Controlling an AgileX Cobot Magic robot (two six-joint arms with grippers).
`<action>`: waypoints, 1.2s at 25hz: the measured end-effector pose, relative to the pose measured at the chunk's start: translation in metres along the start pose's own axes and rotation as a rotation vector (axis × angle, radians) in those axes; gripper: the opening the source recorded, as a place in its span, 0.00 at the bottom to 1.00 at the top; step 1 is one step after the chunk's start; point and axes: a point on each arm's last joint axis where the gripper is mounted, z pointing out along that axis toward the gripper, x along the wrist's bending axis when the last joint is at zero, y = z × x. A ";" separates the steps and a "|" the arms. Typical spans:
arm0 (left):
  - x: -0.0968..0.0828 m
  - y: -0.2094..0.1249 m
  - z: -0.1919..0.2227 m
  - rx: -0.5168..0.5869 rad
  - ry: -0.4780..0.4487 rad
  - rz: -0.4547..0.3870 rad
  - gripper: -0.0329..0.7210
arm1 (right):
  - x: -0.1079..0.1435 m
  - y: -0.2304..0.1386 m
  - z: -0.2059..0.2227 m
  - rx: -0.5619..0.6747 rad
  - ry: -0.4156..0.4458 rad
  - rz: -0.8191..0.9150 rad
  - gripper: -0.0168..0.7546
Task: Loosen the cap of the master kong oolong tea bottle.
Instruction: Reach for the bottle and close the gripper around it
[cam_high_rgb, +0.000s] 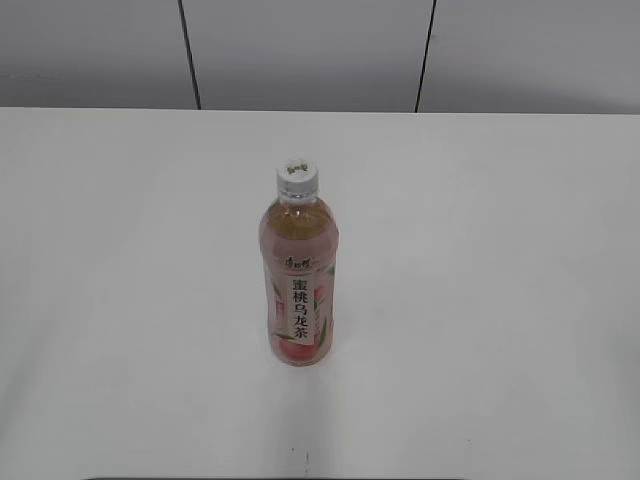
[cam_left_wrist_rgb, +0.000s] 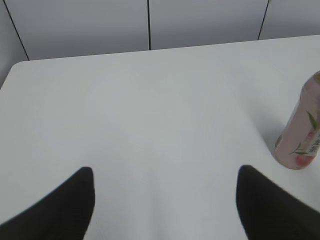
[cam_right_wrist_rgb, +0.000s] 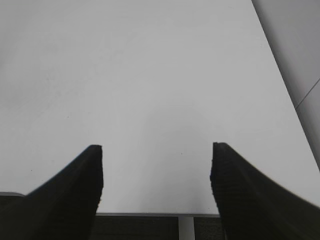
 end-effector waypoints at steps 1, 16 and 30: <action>0.000 0.000 0.000 0.000 0.000 0.000 0.75 | 0.000 0.000 0.000 0.000 0.000 0.000 0.69; 0.000 0.000 0.000 0.000 0.000 0.000 0.75 | 0.000 0.000 0.000 0.000 0.000 0.000 0.69; 0.000 0.000 0.000 0.000 0.000 0.000 0.75 | 0.000 0.000 0.000 0.000 0.000 0.000 0.69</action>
